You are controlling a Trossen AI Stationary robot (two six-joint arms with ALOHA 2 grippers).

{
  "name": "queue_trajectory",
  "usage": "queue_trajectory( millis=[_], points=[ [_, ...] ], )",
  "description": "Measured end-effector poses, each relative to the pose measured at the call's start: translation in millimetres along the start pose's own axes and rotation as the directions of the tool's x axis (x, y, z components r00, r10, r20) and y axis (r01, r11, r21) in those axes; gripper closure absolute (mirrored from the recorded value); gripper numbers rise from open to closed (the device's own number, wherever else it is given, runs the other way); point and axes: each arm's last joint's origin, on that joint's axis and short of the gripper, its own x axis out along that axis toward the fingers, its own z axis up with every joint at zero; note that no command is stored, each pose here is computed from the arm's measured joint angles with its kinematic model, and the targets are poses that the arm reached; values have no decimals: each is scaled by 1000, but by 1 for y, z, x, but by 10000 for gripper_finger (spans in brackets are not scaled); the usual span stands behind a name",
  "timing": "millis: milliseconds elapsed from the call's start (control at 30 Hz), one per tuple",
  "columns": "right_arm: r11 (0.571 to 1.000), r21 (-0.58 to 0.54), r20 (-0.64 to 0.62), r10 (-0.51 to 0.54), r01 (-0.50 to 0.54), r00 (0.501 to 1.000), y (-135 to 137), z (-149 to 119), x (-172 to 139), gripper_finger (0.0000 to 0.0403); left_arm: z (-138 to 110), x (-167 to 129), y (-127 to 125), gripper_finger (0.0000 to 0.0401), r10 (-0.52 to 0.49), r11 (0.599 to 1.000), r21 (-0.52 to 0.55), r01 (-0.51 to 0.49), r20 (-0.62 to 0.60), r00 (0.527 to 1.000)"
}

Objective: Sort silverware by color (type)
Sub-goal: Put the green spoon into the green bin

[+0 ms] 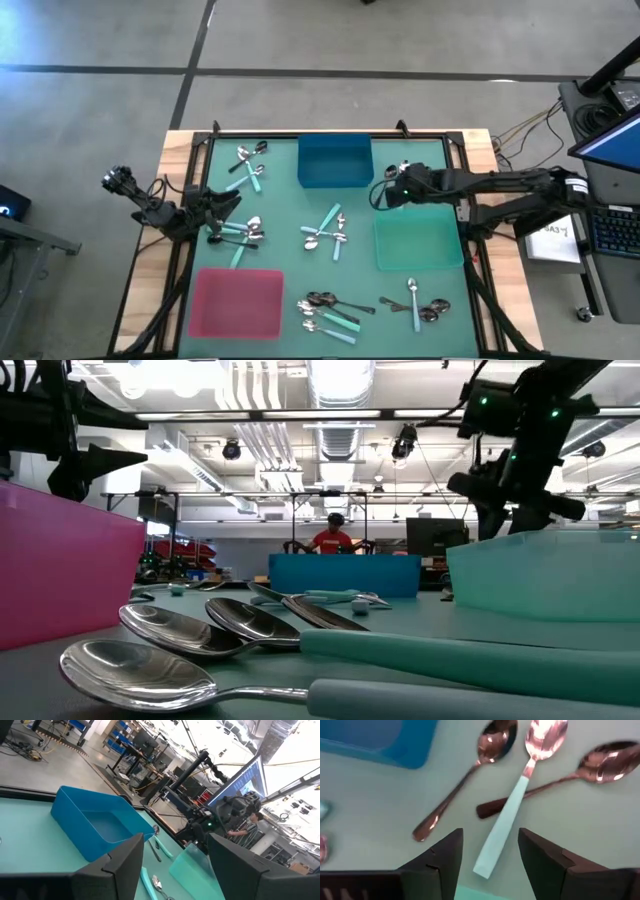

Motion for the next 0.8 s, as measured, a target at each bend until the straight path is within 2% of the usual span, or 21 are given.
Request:
queue_trajectory(
  millis=[233,433,600,800],
  points=[
    [993,102,-136,-39,53,990,-6,11,23,202,0,0,0,196,0,1000,-1,0,0,1000],
    [985,111,-173,-109,129,979,-13,18,40,215,0,0,0,196,0,1000,0,0,0,1000],
    [982,136,-209,-103,133,972,-16,22,45,220,0,0,0,196,0,1000,-1,0,0,1000],
    [983,155,-181,-66,95,981,-14,26,44,221,0,0,0,196,0,1000,-1,0,0,1000]
  ],
)
